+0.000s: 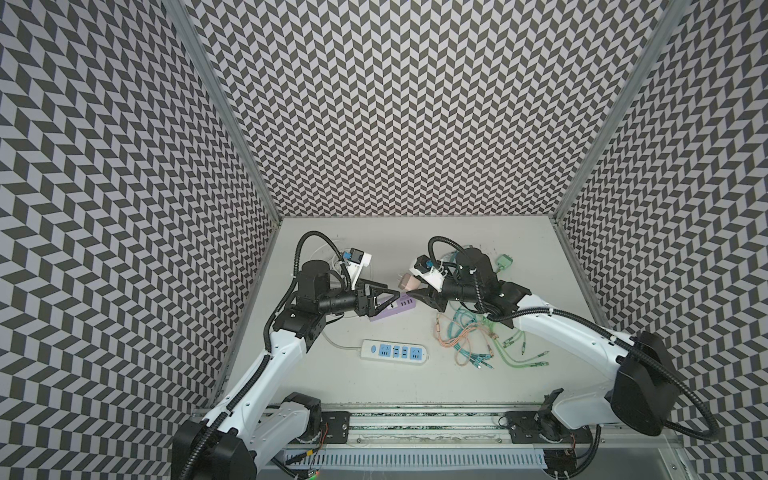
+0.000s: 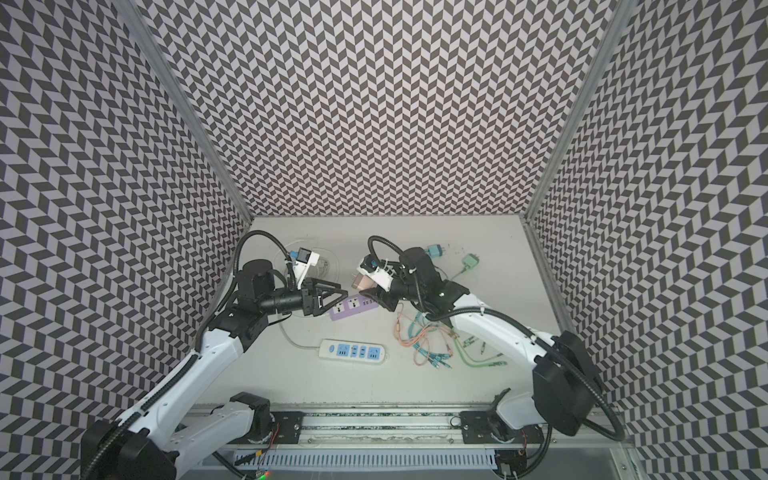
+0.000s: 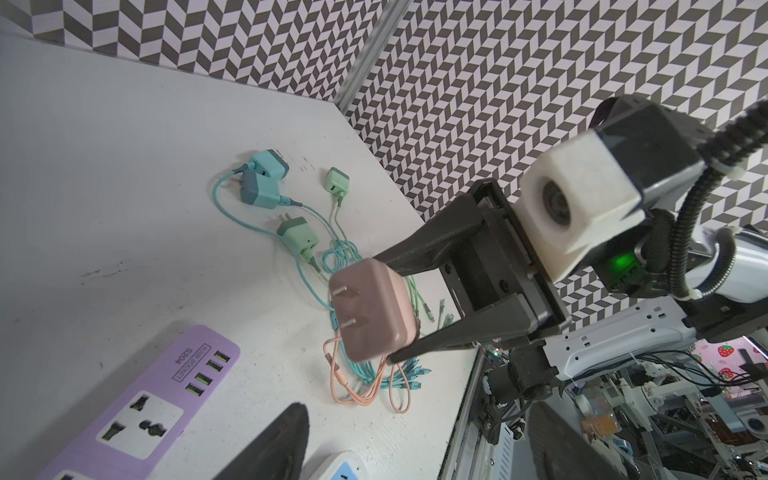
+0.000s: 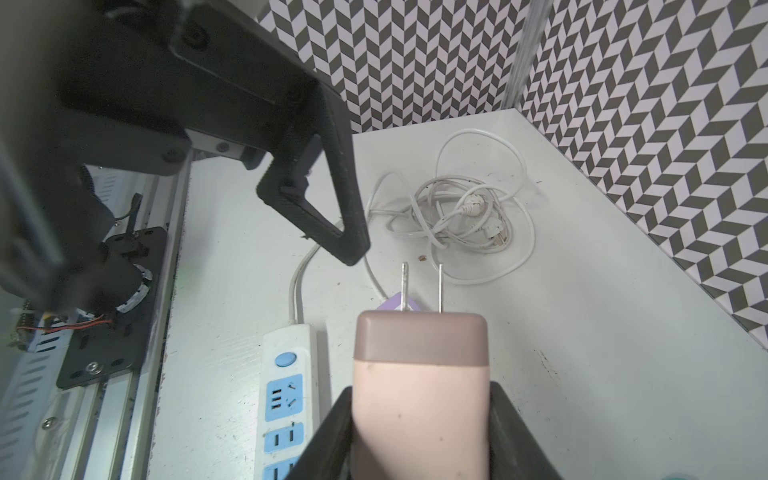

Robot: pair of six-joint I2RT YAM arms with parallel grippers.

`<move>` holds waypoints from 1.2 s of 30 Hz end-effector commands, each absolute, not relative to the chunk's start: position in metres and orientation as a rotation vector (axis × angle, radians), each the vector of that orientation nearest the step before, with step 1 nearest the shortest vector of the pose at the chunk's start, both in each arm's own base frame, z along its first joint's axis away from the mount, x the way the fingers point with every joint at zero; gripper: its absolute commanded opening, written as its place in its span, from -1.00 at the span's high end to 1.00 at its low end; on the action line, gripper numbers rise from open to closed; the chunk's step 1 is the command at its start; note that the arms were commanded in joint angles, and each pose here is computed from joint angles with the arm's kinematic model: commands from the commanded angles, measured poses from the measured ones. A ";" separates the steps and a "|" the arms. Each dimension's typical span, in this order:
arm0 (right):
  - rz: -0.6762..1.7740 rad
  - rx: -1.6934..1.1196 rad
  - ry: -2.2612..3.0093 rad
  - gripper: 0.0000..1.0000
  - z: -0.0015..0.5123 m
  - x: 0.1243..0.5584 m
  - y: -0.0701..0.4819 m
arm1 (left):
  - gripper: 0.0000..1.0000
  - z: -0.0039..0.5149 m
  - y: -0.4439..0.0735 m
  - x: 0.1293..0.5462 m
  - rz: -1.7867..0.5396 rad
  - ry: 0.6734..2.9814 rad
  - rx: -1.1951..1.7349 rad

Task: Insert the plug
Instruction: 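Lift the pink charger with the right gripper toward the left gripper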

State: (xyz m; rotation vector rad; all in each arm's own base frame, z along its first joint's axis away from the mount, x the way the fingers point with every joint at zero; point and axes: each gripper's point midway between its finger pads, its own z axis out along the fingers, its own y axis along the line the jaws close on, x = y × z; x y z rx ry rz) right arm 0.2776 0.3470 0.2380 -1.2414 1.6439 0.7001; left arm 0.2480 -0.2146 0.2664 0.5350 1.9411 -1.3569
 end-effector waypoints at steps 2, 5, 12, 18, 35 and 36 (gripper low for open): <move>0.687 -1.253 1.495 0.38 0.269 0.268 0.357 | -0.62 0.277 -0.220 0.245 -1.424 1.911 0.567; 0.685 -1.265 1.480 0.38 0.271 0.262 0.362 | -0.58 0.276 -0.222 0.244 -1.455 1.912 0.564; 0.687 -1.285 1.451 0.37 0.275 0.252 0.370 | -0.41 0.276 -0.225 0.242 -1.496 1.919 0.574; 0.676 -1.287 1.439 0.37 0.277 0.249 0.372 | -0.21 0.270 -0.226 0.242 -1.508 1.943 0.564; 0.650 -1.296 1.436 0.33 0.271 0.249 0.373 | 0.32 0.266 -0.227 0.243 -1.523 1.961 0.559; 0.648 -1.297 1.434 0.32 0.271 0.249 0.373 | 0.35 0.265 -0.227 0.243 -1.525 1.963 0.557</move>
